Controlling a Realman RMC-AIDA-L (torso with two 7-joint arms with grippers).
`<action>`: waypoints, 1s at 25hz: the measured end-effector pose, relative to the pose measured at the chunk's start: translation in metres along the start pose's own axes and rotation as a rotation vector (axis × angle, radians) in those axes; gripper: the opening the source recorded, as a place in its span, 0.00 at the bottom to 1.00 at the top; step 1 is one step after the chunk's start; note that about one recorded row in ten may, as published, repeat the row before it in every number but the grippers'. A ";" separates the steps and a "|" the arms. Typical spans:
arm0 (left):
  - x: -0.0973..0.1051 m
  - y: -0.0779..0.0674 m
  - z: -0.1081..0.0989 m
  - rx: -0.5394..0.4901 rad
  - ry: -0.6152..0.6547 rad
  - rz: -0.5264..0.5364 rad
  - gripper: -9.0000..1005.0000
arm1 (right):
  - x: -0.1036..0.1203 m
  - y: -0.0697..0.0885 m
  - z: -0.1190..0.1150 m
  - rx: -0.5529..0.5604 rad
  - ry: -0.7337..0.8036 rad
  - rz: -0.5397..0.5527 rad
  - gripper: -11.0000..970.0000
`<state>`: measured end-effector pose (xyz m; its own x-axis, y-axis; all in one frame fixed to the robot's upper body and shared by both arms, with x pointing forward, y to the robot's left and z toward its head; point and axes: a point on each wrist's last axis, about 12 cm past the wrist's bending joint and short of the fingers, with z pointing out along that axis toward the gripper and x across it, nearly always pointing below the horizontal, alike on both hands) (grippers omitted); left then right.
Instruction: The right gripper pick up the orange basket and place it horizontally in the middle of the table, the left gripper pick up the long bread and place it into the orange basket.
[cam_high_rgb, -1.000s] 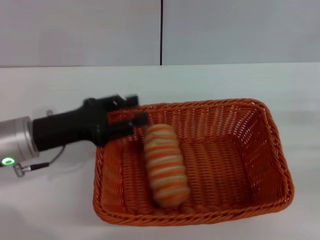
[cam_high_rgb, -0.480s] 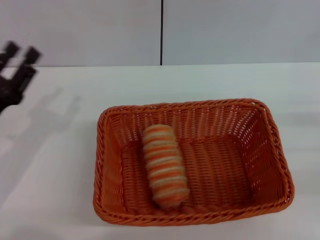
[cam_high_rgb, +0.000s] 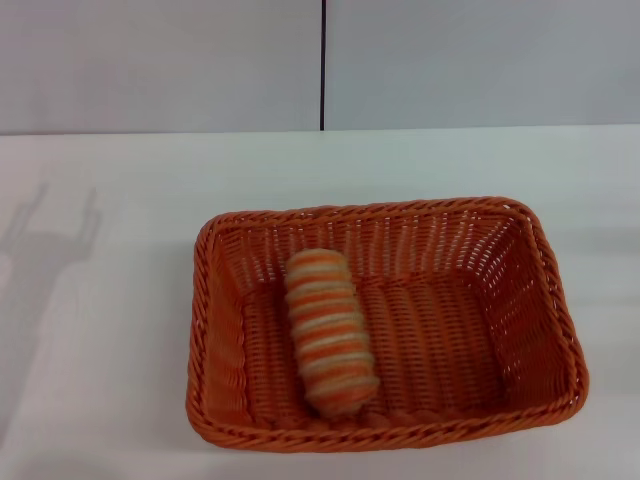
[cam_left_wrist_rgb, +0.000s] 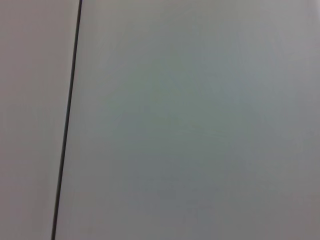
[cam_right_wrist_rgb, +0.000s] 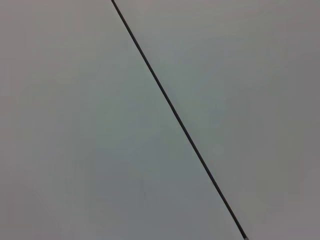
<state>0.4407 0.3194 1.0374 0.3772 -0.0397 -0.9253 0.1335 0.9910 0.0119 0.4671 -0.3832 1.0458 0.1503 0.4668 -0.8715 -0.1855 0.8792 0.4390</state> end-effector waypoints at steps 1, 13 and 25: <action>0.000 0.000 0.000 0.000 0.000 0.000 0.61 | 0.000 0.000 0.000 0.002 0.001 0.001 0.46; -0.001 0.002 0.002 -0.028 -0.015 -0.003 0.69 | 0.001 -0.005 -0.006 0.066 -0.031 0.025 0.46; -0.001 0.004 0.002 -0.045 -0.012 -0.006 0.81 | 0.003 -0.016 -0.017 0.223 -0.100 0.068 0.46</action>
<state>0.4423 0.3227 1.0387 0.3871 -0.0473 -0.9208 0.0948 0.9954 -0.0113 0.4542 -0.3975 1.0320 0.2421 0.5227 -0.8174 0.0192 0.8397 0.5427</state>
